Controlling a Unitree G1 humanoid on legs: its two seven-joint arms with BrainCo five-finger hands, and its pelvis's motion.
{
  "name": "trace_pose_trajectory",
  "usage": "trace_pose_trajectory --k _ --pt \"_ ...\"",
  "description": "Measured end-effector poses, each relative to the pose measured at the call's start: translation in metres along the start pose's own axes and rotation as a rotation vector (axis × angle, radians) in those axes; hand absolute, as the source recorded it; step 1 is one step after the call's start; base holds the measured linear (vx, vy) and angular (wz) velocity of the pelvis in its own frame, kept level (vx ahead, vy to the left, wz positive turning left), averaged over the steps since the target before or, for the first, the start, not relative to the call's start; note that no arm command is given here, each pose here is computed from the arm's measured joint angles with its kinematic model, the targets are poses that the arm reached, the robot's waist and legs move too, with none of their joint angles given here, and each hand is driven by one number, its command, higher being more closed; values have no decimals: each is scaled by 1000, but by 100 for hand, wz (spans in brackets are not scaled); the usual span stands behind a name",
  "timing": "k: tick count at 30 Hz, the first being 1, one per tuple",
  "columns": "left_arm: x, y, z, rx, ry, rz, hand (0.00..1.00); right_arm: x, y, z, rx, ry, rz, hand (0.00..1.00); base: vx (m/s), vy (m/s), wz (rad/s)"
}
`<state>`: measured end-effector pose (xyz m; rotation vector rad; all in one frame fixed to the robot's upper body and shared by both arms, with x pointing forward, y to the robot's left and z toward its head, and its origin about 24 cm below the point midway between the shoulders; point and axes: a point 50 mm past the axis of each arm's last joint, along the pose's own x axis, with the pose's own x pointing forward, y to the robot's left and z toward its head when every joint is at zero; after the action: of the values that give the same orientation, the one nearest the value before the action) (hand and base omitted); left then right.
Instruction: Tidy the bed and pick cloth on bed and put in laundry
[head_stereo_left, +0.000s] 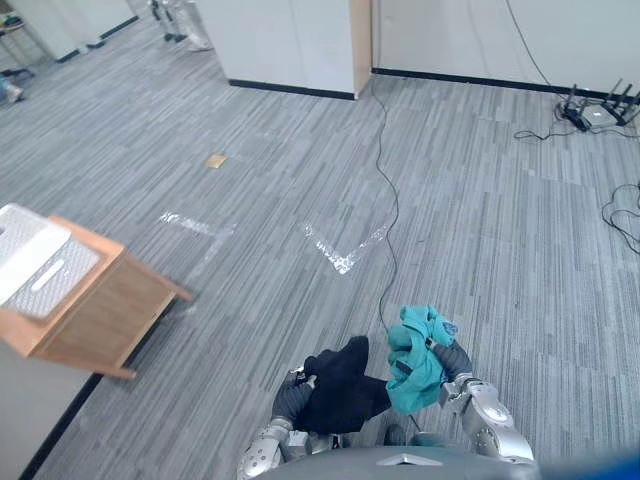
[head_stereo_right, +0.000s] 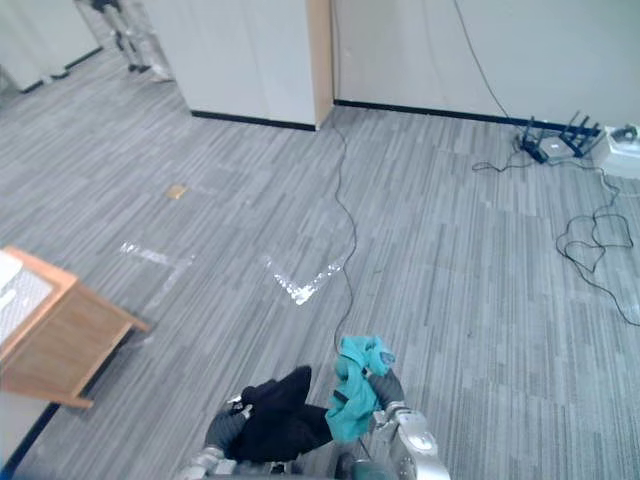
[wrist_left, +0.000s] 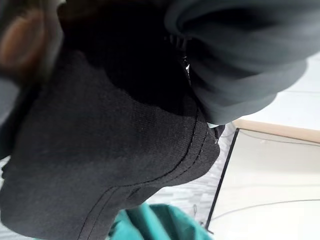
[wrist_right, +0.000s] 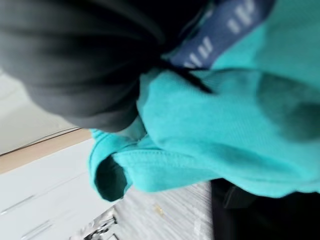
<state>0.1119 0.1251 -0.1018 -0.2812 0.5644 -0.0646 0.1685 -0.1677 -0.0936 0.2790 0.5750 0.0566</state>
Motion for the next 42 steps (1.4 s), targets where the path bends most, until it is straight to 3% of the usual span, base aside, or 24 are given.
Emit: trace_pose_trajectory --k 9,13,18,25,28,30,42 --pt "1 3 -1 -10 20 58 100 -10 -8 -25 -2 75 -77 100 502 180 49" --pt "6 17 0 8 57 158 100 -12 0 -25 15 53 -54 100 778 179 190" --pt "16 19 11 38 41 163 100 -13 5 -23 70 11 -84 100 573 -168 170" --pt "-25 41 -29 -76 142 331 100 -8 10 -3 73 -61 -35 100 554 -319 66" --pt "-24 31 -25 -107 84 283 100 -7 11 17 45 -135 4 100 536 -290 38" --pt "-21 30 -18 -54 43 232 100 -9 3 14 53 -122 -26 100 534 -257 30" --pt "-1 13 -3 -55 28 151 100 -13 -16 1 19 -60 -96 100 418 20 35"
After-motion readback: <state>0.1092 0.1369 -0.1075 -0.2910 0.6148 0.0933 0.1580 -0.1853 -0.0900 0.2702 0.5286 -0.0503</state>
